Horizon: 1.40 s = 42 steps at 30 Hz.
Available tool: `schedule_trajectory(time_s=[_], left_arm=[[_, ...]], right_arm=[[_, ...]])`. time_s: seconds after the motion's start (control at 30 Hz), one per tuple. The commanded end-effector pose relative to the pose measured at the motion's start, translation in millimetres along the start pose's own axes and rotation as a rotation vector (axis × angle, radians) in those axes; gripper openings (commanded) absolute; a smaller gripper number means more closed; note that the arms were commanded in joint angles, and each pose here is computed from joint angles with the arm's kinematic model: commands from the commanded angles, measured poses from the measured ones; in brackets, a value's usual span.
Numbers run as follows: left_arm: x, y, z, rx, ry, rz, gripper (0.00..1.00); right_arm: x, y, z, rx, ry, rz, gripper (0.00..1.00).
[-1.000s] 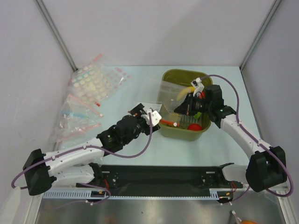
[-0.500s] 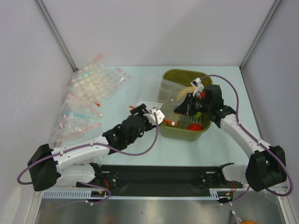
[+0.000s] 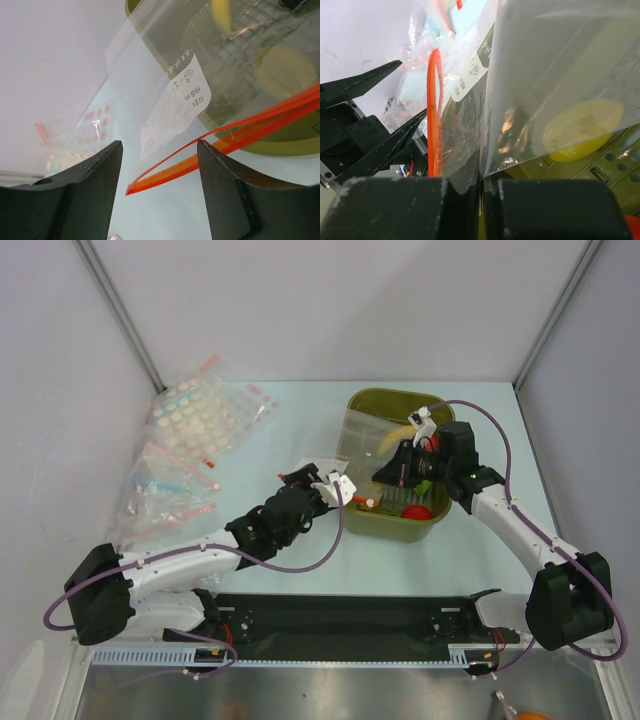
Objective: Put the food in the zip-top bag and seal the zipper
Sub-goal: Open the zipper of the food storage bag at the center of the board.
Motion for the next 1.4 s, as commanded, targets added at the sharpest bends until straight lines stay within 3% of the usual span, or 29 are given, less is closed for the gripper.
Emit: schedule_trajectory(time_s=[0.0, 0.23, 0.37, 0.43, 0.63, 0.8, 0.9, 0.93, 1.03, 1.2, 1.37], left_arm=[[6.3, 15.3, 1.6, -0.034, 0.014, -0.003, 0.67], [0.2, 12.5, 6.3, -0.015, -0.006, 0.01, 0.65], [-2.9, 13.2, 14.4, -0.011, -0.007, 0.037, 0.42], [-8.5, 11.5, 22.9, 0.012, -0.016, 0.064, 0.36], [-13.3, 9.8, 28.8, 0.039, -0.031, 0.077, 0.0], [-12.6, 18.0, 19.5, 0.009, -0.063, -0.005, 0.0], [-7.4, 26.3, 11.4, 0.008, -0.067, -0.082, 0.0], [-4.3, 30.4, 9.1, 0.002, -0.064, -0.103, 0.0], [1.3, 36.2, 1.1, -0.008, -0.058, -0.176, 0.0], [8.1, 35.3, -2.2, 0.014, -0.014, -0.258, 0.0], [16.9, 27.8, -3.2, 0.086, 0.043, -0.311, 0.0]], right_arm=[[10.5, 15.8, -3.3, -0.035, 0.03, -0.037, 0.07], [10.1, 15.3, -3.2, -0.034, 0.029, -0.036, 0.07], [10.2, 14.6, -1.9, -0.032, 0.037, -0.031, 0.07], [9.8, 14.3, -1.2, -0.031, 0.04, -0.029, 0.07], [11.3, 14.6, -2.0, -0.034, 0.045, -0.03, 0.07], [13.5, 15.3, -3.6, -0.04, 0.05, -0.034, 0.08], [17.5, 17.1, -6.2, -0.057, 0.061, -0.042, 0.25], [21.1, 19.2, -8.3, -0.072, 0.069, -0.054, 0.38], [24.3, 20.5, -12.7, -0.1, 0.071, -0.069, 0.62], [33.2, 33.6, -33.4, -0.222, 0.022, -0.132, 0.82], [38.8, 40.8, -55.8, -0.356, -0.028, -0.171, 0.93]])
Point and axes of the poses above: each gripper's point midway between its finger pads, its own z axis out along the fingers, its own x axis along the line the jaws close on, y = z × x, the point moved 2 cm from there along -z, back along the fingers, and after that the axes turned 1 degree about -z, right-handed, at the moved point
